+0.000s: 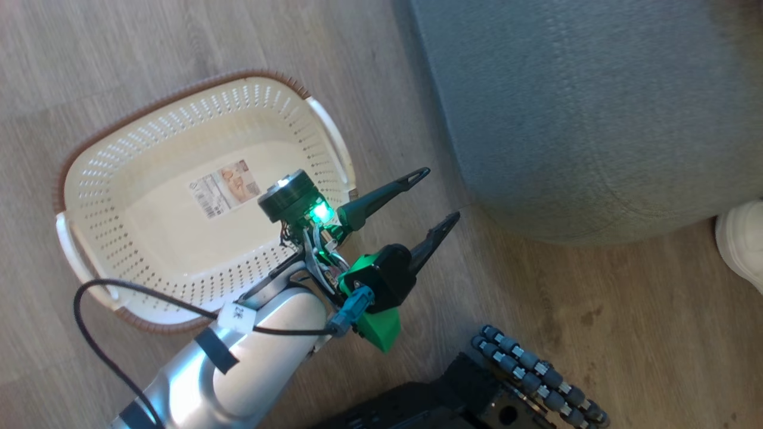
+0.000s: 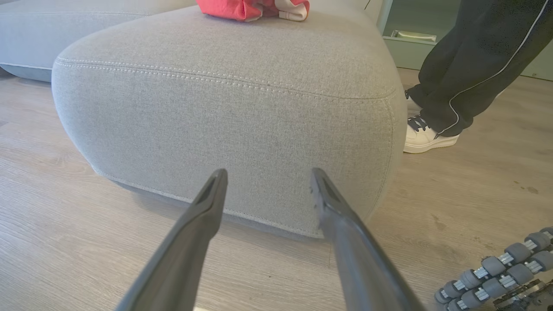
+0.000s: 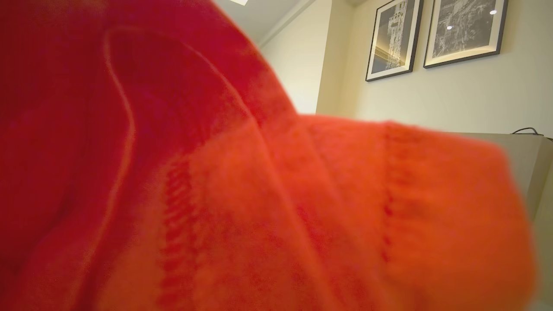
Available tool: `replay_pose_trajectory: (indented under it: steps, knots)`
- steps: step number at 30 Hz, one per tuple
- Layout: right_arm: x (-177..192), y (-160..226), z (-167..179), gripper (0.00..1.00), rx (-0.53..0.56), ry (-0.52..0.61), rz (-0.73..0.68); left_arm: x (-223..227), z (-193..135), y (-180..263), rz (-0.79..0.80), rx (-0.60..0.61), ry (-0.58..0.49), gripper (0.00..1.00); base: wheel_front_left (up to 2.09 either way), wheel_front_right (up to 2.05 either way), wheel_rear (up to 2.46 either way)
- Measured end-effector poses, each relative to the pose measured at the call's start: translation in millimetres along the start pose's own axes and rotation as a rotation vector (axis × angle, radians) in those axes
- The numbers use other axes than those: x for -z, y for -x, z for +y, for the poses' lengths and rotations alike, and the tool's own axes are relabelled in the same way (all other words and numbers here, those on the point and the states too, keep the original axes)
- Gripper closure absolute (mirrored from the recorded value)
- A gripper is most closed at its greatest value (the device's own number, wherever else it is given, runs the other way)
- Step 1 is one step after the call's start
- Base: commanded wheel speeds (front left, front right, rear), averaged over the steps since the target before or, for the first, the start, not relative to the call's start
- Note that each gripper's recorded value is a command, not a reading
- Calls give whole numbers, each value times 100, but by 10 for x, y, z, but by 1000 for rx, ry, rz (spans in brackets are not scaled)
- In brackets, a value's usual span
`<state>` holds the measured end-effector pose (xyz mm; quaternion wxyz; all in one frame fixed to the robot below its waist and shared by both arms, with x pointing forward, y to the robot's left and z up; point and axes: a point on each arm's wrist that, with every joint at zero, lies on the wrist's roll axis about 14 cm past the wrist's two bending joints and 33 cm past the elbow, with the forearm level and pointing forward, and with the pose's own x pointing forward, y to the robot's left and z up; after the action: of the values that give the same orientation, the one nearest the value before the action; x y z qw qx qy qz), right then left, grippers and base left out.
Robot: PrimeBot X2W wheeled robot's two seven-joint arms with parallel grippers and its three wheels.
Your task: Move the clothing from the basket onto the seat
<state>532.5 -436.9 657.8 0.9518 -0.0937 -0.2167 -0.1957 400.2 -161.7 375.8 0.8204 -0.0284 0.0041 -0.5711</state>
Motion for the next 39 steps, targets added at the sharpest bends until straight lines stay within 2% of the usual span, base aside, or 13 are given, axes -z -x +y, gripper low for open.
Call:
replay_pose_trajectory:
  steps: [3,9,10,16,28,33,34,35,36,39]
  knots:
    - [193,-36,-23,100,20,-4,44,55,14,27,9,-9,8,0,0,0,0]
    - [1032,141,-368,100,176,-11,268,161,184,63,20,-56,5,0,0,0,0]
    - [1032,141,-368,100,176,-11,268,161,184,63,20,-56,5,0,0,0,0]
    - [1739,572,-462,100,221,53,524,243,250,112,36,-86,10,0,0,0,0]
    - [2198,1013,-414,100,206,105,757,260,260,148,45,-100,16,0,0,0,0]
    - [2216,1086,-431,100,212,105,785,238,275,150,45,-106,12,0,0,0,0]
    - [2205,1077,-430,95,213,103,783,231,275,150,44,-107,10,0,0,0,0]
    - [2188,1059,-432,30,214,101,778,223,275,148,43,-107,8,0,0,0,0]
    - [2167,1044,-439,0,214,101,773,213,274,146,42,-106,6,0,0,0,0]
    - [2106,1022,-456,0,218,95,762,163,268,144,38,-105,2,0,0,0,0]
